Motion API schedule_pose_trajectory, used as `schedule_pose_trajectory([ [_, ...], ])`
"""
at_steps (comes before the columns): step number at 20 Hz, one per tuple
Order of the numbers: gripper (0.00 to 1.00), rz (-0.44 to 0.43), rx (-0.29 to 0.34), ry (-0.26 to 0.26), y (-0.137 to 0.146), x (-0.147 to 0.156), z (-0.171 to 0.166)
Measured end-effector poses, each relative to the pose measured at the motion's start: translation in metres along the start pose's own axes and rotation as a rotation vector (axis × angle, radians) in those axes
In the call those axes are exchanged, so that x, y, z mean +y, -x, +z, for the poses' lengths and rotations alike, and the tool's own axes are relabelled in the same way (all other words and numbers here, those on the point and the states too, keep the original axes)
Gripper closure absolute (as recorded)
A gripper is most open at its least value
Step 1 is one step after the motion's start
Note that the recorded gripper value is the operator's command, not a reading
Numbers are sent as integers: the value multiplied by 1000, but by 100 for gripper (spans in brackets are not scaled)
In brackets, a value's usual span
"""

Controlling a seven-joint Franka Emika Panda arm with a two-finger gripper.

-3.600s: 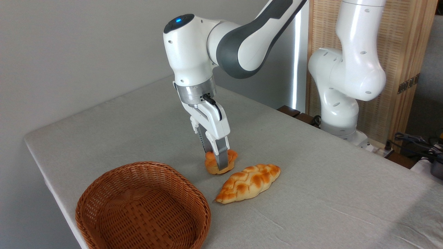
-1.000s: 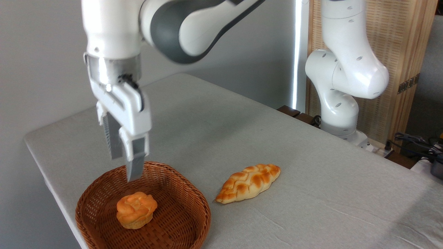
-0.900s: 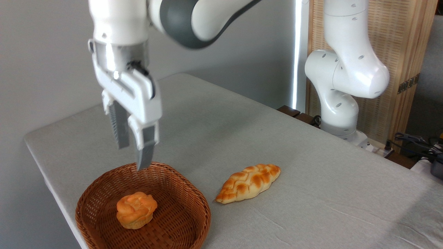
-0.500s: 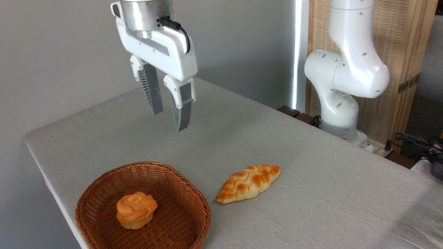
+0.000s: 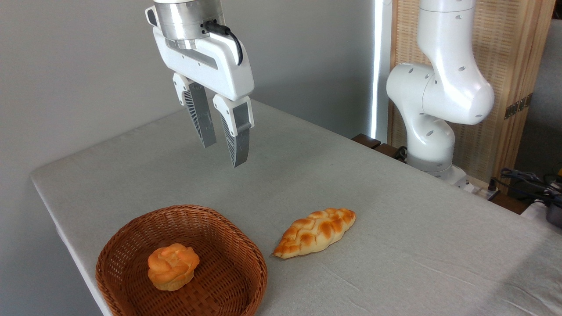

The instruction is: Put bread into the basket

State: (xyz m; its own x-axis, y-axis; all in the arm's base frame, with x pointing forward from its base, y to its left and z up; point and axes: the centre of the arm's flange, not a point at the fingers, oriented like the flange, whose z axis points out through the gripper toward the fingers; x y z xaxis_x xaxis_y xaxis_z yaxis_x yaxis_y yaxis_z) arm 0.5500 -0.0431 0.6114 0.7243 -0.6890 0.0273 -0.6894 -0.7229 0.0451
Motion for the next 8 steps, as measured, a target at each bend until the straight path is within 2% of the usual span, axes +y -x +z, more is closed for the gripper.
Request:
schedule_pose_trajectory([
  [8,0,-16,4,-2,5,-7,-1],
])
